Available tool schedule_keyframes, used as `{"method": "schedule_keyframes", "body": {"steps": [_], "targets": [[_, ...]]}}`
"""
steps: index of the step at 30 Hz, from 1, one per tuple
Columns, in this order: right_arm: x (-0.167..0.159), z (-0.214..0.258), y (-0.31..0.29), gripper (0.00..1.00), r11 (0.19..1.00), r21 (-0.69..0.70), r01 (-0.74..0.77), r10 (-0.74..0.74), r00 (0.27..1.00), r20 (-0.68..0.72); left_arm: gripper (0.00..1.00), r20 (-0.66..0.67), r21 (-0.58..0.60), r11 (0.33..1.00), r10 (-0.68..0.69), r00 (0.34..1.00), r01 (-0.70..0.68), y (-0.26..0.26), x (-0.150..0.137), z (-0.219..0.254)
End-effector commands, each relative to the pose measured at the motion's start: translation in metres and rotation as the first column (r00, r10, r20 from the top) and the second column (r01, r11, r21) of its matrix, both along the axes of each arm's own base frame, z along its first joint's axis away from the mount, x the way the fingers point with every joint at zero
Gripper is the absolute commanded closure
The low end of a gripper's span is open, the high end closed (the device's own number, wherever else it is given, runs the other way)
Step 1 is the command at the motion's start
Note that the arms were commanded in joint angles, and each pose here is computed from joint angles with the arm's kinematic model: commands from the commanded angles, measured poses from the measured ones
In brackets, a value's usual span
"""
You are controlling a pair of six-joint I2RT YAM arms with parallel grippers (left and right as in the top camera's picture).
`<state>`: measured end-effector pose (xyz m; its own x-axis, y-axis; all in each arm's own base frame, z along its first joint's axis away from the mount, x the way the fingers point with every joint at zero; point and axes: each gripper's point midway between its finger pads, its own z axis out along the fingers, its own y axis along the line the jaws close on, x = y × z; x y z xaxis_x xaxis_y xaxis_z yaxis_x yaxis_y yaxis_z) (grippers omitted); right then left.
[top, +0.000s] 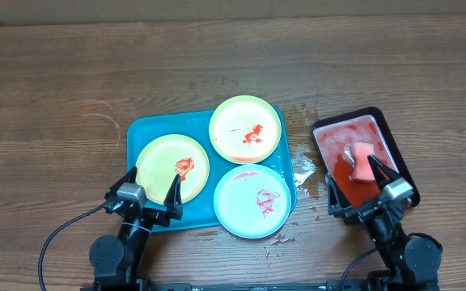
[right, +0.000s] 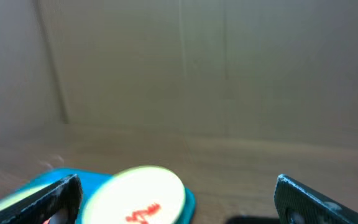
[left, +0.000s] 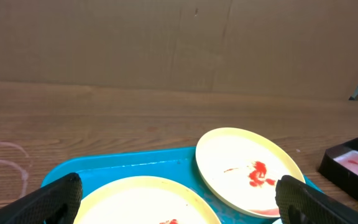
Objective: Clean dirty plates on tray and stack at the side
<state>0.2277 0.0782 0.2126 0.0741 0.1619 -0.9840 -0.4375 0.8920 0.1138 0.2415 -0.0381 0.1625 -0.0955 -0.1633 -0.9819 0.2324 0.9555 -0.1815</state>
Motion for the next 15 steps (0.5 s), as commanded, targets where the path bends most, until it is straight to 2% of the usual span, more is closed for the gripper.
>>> {"method": "schedule_keyframes", "body": {"steps": [1,6,12,15], "targets": [[-0.007,0.016,0.005,0.0,0.998,0.053,-0.045,0.044,0.999,0.015,0.0,0.002,-0.013,1.0,0.013,1.0,-0.013,0.002,0.0,0.0],[-0.005,0.022,0.005,0.0,0.998,0.052,-0.041,0.043,0.998,-0.042,0.01,0.002,-0.013,1.0,0.013,1.0,-0.013,0.002,0.0,0.0],[0.01,0.026,0.006,0.0,0.996,0.079,-0.033,0.049,0.977,-0.205,0.0,0.002,-0.013,1.0,0.013,1.0,-0.013,0.002,0.0,0.0],[0.022,0.032,0.009,0.0,0.991,0.127,-0.03,0.07,0.943,-0.325,0.0,0.002,-0.013,1.0,0.013,1.0,-0.013,0.002,0.0,0.0]]}}
